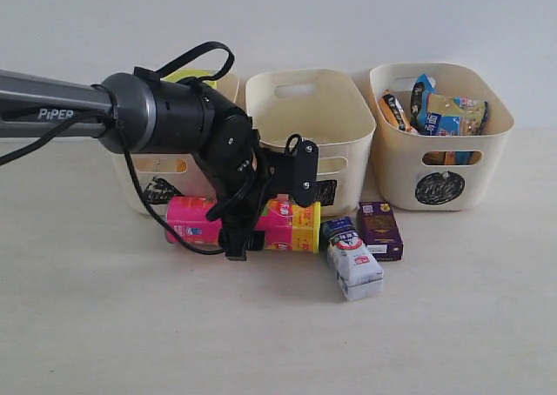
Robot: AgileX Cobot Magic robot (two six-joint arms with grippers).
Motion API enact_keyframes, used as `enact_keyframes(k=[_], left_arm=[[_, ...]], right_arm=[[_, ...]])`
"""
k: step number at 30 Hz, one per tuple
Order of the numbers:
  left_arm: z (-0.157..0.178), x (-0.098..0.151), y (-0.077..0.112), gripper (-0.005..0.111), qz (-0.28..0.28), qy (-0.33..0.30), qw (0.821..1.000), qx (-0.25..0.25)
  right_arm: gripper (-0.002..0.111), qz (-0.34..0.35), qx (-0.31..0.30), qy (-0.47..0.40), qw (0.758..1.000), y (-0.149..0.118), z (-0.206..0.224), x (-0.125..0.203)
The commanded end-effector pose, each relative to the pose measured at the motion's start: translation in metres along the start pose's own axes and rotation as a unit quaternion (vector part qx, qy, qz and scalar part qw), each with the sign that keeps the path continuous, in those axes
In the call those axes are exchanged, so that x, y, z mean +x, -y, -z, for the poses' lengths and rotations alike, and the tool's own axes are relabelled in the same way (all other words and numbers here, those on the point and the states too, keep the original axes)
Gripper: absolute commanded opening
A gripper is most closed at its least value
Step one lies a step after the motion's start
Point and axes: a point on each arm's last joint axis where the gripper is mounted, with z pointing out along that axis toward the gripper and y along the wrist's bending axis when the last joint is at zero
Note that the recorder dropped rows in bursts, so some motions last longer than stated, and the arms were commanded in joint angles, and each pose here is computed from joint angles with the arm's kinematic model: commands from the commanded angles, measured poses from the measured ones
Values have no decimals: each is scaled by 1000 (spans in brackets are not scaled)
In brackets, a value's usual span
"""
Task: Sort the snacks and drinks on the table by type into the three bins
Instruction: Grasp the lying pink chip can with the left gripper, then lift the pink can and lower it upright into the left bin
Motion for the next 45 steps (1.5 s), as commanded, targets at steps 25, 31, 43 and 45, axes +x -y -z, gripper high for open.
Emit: enact_keyframes(k=[25,31,43,45], left_arm=[[65,-2,9,4,186,16,974,126],[114,-3,10,4,211,43,963,161],[205,24,-17,4,371,120,919,58],[216,37,-29,4,421,146,895,16]], right_arm=[[0,2,-1,3,1000,0,0,-1],[0,2,-1,3,1000,0,0,-1],[0,1,-1,3,1000,0,0,-1],[0,1,-1,3,1000,0,0,-1]])
